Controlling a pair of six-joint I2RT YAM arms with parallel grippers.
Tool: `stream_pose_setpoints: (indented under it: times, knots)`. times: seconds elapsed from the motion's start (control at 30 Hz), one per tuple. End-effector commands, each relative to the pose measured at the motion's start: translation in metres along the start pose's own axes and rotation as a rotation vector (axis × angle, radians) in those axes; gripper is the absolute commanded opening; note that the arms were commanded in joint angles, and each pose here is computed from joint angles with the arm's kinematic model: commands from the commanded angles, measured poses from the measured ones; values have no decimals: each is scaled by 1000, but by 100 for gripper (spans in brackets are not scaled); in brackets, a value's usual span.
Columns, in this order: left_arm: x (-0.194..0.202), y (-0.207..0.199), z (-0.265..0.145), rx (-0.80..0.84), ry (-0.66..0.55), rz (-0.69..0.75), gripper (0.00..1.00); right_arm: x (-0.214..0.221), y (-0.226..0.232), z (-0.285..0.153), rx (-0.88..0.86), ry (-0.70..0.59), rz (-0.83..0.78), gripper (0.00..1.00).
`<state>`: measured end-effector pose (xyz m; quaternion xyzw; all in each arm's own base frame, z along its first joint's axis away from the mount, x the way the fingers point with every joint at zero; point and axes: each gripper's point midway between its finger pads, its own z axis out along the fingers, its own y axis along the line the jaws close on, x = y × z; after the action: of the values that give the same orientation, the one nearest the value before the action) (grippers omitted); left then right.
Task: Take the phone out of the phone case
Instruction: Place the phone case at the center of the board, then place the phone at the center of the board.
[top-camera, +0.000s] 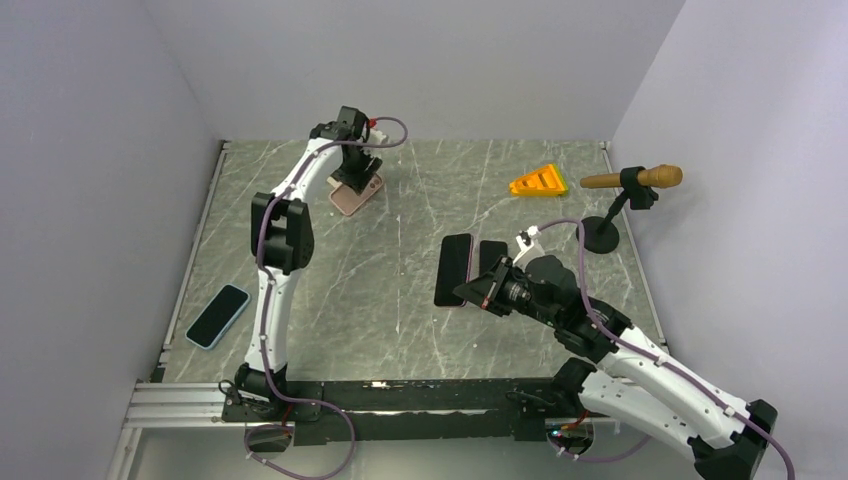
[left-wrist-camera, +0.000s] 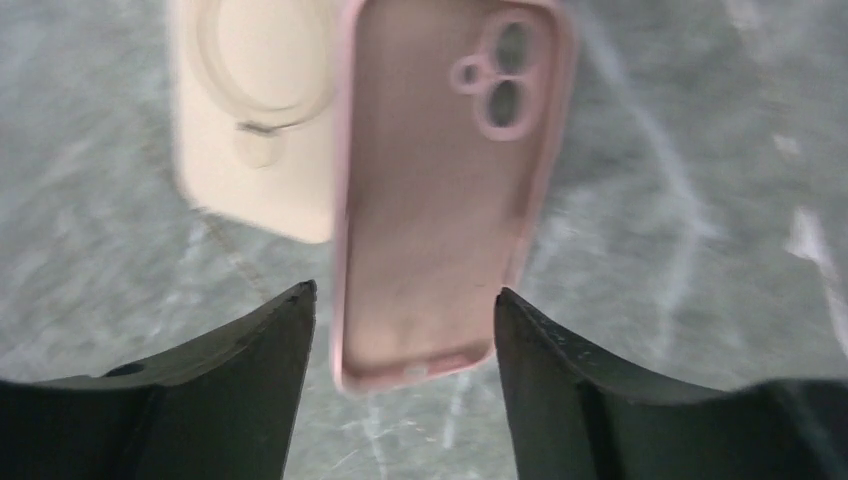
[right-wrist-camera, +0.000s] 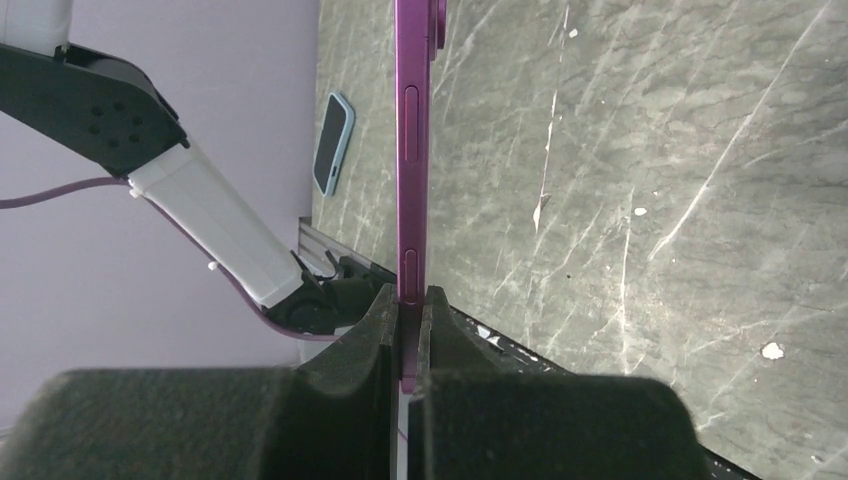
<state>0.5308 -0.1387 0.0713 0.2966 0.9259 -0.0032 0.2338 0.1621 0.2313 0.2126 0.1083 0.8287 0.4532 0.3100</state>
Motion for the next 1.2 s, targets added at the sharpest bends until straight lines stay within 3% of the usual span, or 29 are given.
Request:
stream_pose_setpoints:
  times: [0.0,0.03,0.07,0.1,0.17,0.3,0.43,0.6,0.83,1.17]
  knots:
    - [-13,88,-40,-441,-26,-132,75,-14,38,0,-131,-33,15,0]
    - [-14,99,-57,-467,-44,-187,82,-11,36,3,-134,-25,25,0]
    - [-19,106,-84,-461,-92,-235,96,-9,35,5,-144,-21,39,0]
    - [-25,106,-107,-450,-142,-267,99,-8,35,6,-158,-20,51,0]
    - [-24,92,-145,-401,-202,-305,99,-6,33,10,-176,-22,69,0]
    - [-17,20,-206,-97,-332,-483,99,-5,23,22,-170,-24,83,0]
    - [22,-68,-230,267,-400,-607,99,-7,0,43,-138,-20,112,0]
    - [88,-147,-249,567,-429,-689,100,-10,-47,66,-75,1,114,0]
    - [189,-162,-247,383,-341,-703,99,-23,-84,91,-38,22,72,0]
    - [219,-187,-273,448,-382,-739,99,-27,-142,120,119,89,54,2]
